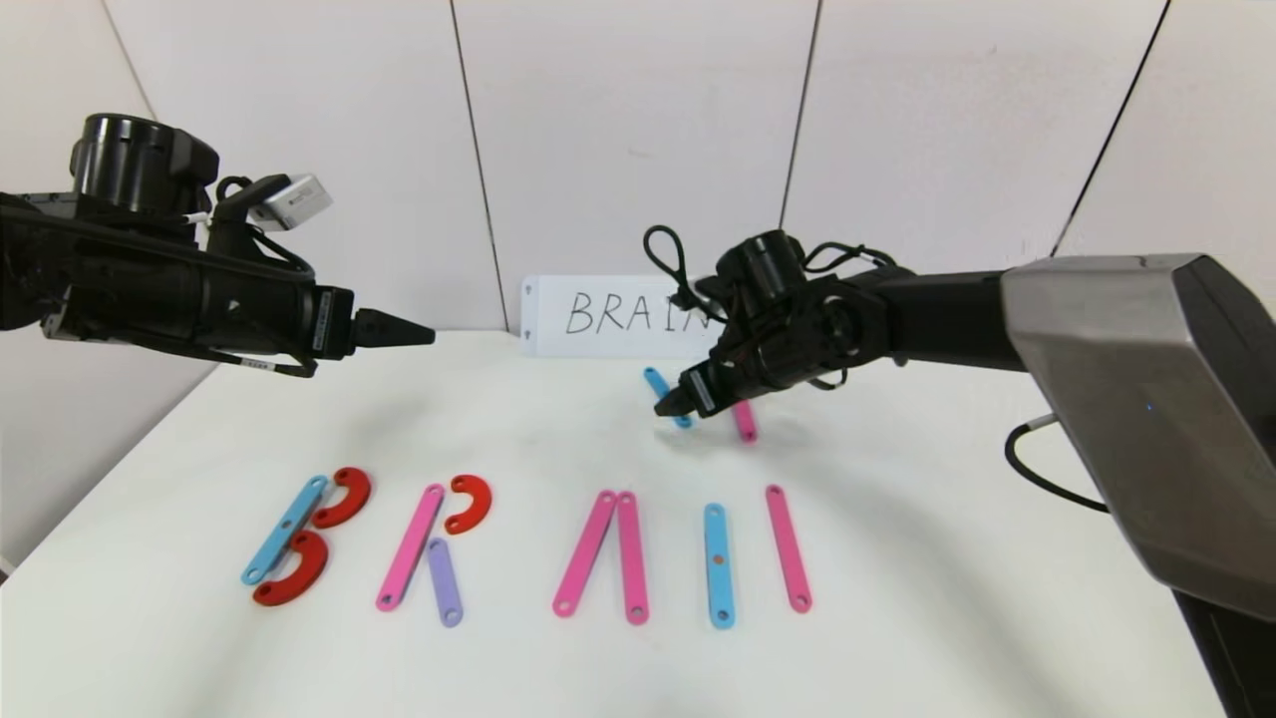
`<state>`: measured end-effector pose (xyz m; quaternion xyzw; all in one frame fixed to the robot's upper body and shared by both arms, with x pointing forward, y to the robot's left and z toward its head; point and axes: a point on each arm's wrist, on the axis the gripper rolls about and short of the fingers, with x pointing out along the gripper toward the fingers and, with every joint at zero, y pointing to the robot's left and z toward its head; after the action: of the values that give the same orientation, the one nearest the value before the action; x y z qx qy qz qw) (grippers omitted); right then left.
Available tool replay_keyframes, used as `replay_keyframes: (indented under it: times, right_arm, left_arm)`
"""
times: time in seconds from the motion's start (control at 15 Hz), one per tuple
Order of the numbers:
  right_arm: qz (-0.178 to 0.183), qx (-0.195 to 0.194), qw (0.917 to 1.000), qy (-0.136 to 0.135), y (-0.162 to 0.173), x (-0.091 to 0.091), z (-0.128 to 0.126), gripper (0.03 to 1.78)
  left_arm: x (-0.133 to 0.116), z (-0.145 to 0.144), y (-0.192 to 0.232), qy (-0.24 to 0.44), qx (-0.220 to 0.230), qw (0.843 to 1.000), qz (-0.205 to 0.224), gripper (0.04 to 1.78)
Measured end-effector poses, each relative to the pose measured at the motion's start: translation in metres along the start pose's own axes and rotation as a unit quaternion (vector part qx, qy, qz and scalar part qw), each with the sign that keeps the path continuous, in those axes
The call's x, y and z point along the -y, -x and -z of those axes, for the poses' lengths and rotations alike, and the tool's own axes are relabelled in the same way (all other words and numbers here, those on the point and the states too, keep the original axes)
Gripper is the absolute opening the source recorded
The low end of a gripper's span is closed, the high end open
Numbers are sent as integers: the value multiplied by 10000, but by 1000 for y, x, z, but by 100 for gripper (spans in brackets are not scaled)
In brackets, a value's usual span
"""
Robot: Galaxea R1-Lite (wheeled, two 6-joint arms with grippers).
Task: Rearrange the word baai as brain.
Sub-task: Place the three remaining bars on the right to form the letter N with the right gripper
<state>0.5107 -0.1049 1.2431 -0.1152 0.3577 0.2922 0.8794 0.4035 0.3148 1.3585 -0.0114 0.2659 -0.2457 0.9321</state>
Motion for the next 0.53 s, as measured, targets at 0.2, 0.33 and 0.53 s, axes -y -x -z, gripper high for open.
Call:
replay_keyframes:
  times: [0.2, 0.33, 0.53]
  right_arm:
    - [-12, 68, 10000, 13, -17, 0, 5, 174]
    - [13, 286, 9996, 36, -25, -2, 3, 174]
    - [118, 623, 9980, 84, -36, -4, 0, 174]
  left_arm:
    - [0, 0, 0, 3, -3, 10000, 2, 174]
    - [0, 0, -1, 2, -8, 10000, 10, 174]
    - [1, 1, -1, -2, -16, 10000, 26, 174]
